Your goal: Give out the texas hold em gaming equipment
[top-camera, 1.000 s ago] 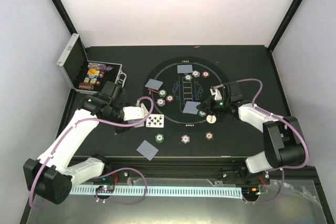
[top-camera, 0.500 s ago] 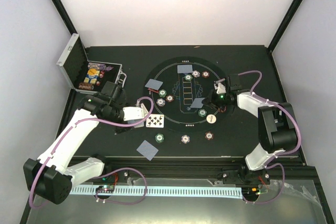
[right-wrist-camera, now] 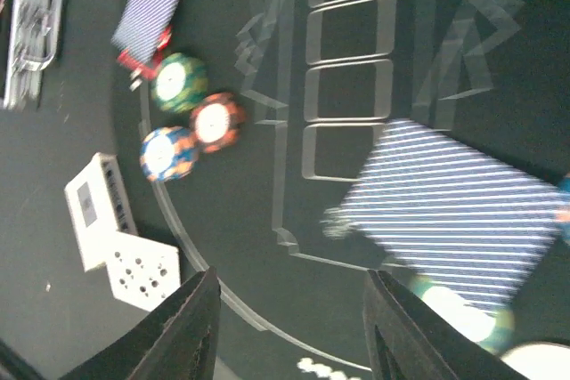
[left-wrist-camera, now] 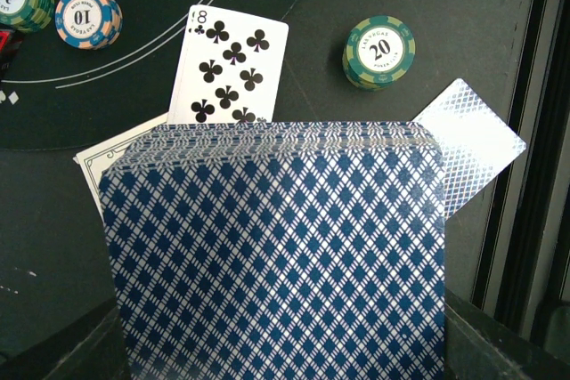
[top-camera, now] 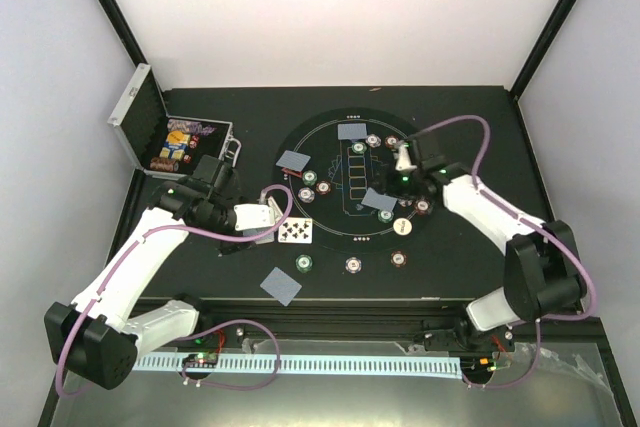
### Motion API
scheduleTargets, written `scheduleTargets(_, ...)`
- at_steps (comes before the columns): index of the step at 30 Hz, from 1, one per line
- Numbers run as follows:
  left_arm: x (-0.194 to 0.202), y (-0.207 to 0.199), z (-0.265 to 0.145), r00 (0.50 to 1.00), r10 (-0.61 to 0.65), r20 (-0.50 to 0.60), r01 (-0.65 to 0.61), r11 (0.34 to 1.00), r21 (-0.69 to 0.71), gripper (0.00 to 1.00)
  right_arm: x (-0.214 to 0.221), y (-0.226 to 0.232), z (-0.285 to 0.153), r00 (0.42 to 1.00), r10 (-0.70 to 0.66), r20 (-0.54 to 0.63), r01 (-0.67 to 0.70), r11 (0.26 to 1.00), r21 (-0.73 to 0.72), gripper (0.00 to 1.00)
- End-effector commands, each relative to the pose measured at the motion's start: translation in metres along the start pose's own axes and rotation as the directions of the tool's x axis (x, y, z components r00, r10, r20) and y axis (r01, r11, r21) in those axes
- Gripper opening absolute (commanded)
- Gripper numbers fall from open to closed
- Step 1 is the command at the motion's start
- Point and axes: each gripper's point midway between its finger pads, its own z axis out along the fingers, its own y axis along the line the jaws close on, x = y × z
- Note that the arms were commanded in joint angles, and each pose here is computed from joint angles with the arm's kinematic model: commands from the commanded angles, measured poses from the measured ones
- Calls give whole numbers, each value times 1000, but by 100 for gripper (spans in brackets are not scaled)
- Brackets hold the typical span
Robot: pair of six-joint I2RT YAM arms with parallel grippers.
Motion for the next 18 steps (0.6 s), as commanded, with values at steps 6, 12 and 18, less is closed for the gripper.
scheduleTargets(6, -8, 2, -19, 1000, 13, 20, -12, 999, -44, 2, 58, 109, 78, 963, -242, -116, 237, 970, -61, 44)
scheduleTargets(12, -5, -1, -23, 1000, 14, 11, -14, 998, -53, 1, 71, 121, 118, 951, -274, -141, 274, 962, -21, 40)
scheduleTargets(18, -5, -2, -25, 1000, 18, 9, -17, 998, -57, 2, 77, 114, 141, 953, -261, -156, 267, 964, 16, 36)
